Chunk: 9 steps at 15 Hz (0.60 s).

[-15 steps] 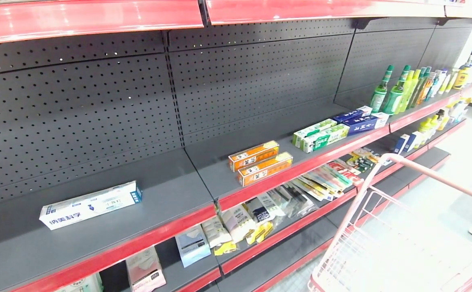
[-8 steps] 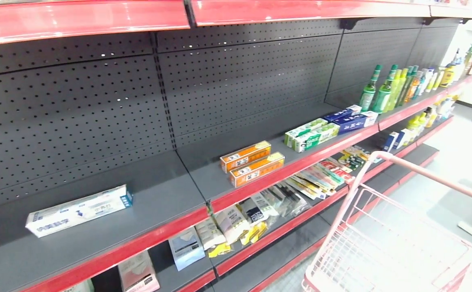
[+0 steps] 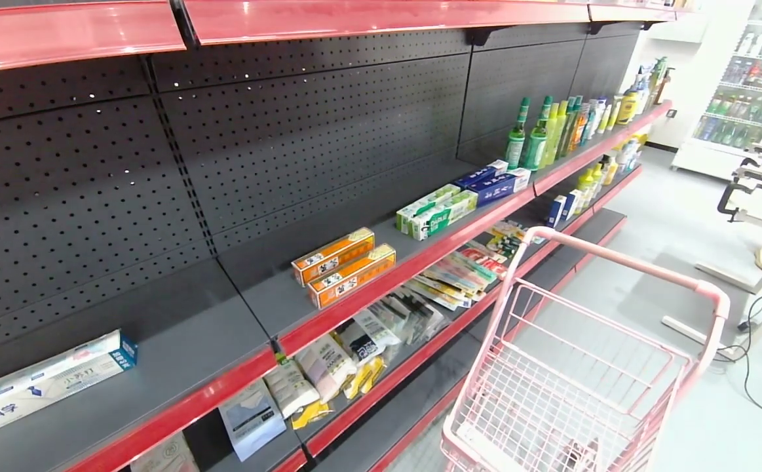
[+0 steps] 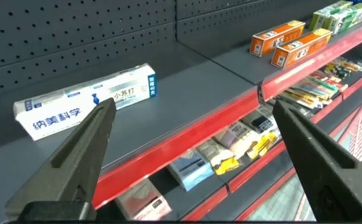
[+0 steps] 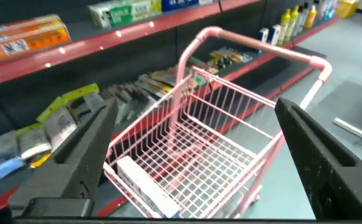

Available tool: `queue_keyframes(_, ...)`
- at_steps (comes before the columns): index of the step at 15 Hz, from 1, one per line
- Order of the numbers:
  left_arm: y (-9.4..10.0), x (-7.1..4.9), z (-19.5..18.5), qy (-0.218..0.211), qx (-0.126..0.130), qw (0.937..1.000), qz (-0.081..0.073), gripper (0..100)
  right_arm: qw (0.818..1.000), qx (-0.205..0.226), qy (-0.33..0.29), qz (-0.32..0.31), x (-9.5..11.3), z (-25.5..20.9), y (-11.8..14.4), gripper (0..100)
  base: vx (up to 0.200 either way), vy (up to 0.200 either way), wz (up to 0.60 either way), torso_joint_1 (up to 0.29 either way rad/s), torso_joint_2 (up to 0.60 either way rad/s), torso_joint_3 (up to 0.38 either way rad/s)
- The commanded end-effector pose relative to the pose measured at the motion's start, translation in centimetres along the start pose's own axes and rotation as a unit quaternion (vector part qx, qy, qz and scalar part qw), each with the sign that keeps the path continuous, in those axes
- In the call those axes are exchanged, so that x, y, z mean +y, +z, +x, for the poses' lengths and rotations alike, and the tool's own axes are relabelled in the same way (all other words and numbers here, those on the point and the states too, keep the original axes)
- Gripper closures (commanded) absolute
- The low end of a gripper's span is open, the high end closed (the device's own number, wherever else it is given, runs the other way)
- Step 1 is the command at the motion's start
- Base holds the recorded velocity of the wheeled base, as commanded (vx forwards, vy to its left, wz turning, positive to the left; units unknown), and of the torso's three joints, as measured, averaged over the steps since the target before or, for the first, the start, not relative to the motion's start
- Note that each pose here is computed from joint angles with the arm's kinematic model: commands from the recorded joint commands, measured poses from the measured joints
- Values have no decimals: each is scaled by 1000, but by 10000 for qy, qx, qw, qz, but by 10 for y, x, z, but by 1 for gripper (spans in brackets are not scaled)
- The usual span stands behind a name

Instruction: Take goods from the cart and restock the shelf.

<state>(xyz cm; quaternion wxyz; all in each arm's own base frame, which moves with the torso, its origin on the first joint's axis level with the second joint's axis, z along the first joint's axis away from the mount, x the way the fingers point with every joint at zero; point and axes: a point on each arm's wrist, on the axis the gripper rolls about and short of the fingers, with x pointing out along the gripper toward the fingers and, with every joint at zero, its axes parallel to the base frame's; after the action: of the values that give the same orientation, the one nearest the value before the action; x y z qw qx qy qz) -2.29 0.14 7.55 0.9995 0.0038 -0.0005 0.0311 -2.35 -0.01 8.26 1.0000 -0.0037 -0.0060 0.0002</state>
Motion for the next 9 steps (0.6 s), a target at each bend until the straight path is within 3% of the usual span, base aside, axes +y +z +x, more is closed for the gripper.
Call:
queue_keyframes(1, 0, 0, 0, 4, 6, 10000, 0, 0, 9963, 2, 144, 850, 0, 24, 108, 0, 0, 0, 0, 0, 0, 0)
queue_keyframes(2, 0, 0, 0, 4, 6, 10000, 0, 0, 9941, -4, 129, 1079, -1, 33, 133, 0, 0, 0, 0, 0, 0, 0)
queue_keyframes(3, 0, 0, 0, 4, 6, 10000, 0, 0, 9954, 255, -55, 923, -1, 64, 163, 0, 0, 0, 0, 0, 0, 0)
queue_keyframes(4, 0, 0, 0, 4, 6, 10000, 0, 0, 9948, 584, -439, 712, -4, 85, 164, 0, 0, 0, 0, 0, 0, 0)
queue_keyframes(5, 0, 0, 0, 4, 6, 10000, 0, 0, 9853, 1109, -1237, 392, -13, 115, 158, 0, 0, 0, 0, 0, 0, 0)
queue_keyframes(7, 0, 0, 0, 4, 6, 10000, 0, 0, 9623, 2528, -935, 368, -18, 182, 119, 0, 0, 0, 0, 0, 0, 0)
queue_keyframes(8, 0, 0, 0, 4, 6, 10000, 0, 0, 9515, 2992, -695, 158, -16, 193, 102, 0, 0, 0, 0, 0, 0, 0)
queue_keyframes(9, 0, 0, 0, 4, 6, 10000, 0, 0, 9297, 3663, -271, -285, -14, 208, 74, 0, 0, 0, 0, 0, 0, 0)
